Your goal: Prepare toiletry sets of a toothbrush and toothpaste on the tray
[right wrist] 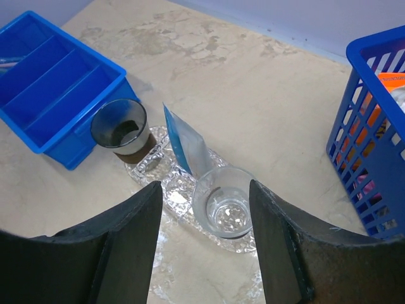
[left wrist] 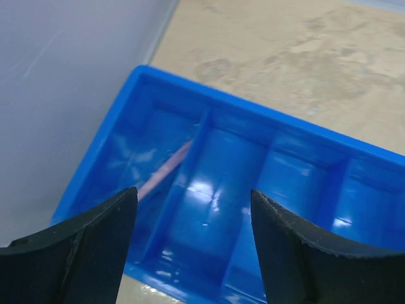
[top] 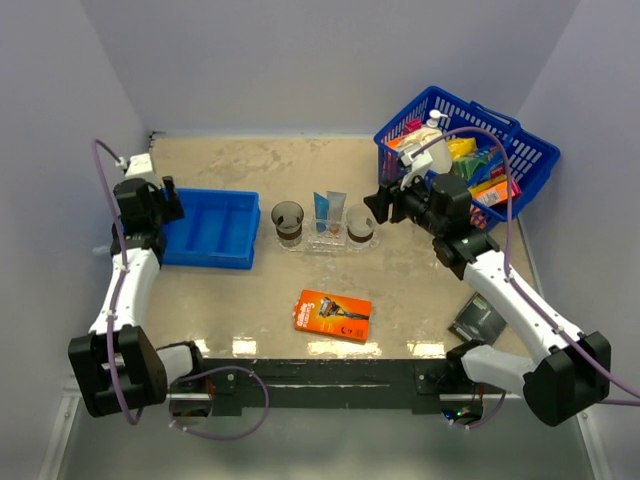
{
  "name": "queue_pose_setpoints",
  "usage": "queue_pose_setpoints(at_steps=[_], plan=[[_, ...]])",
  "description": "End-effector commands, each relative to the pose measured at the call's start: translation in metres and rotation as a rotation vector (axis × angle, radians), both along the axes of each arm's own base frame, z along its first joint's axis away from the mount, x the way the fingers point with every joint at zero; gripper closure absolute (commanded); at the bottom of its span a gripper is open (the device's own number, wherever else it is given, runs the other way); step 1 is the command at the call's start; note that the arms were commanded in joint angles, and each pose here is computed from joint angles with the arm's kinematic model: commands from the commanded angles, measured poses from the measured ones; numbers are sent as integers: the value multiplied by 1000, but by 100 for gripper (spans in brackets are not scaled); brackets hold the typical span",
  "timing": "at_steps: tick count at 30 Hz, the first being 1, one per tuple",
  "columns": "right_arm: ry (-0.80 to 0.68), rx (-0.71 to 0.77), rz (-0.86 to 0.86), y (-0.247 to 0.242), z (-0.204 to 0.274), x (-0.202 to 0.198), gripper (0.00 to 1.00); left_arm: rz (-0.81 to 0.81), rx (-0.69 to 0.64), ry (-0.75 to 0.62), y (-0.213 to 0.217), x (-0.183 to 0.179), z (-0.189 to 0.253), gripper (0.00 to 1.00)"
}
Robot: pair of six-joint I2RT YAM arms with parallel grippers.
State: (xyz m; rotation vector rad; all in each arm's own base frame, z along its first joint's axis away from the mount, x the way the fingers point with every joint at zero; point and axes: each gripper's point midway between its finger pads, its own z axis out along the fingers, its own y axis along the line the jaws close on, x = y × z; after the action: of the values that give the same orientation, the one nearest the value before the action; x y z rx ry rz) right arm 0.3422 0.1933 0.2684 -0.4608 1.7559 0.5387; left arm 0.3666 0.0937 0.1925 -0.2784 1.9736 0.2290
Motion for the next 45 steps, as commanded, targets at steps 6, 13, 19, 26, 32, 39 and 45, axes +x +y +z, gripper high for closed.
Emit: queue_pose_setpoints(at_steps=[6, 13, 19, 26, 32, 39, 45], plan=[[18, 20, 1, -1, -3, 0, 40, 349, -45, -38, 86, -19, -2, 30], [9, 1, -37, -7, -5, 4, 39, 421, -55, 23, 111, -24, -25, 36], [12, -16, -44, -5, -10, 6, 39, 429, -45, 115, 112, -33, -49, 36], [10, -29, -48, -2, -13, 5, 39, 426, -52, 191, 115, -30, -70, 34], [8, -33, -52, -1, -13, 6, 39, 404, -66, 214, 112, -26, -77, 39], [9, -35, -56, -1, -15, 6, 39, 396, -68, 199, 112, -24, -72, 61], [13, -39, -61, -1, -19, 7, 39, 403, -61, 178, 112, -25, -64, 75]])
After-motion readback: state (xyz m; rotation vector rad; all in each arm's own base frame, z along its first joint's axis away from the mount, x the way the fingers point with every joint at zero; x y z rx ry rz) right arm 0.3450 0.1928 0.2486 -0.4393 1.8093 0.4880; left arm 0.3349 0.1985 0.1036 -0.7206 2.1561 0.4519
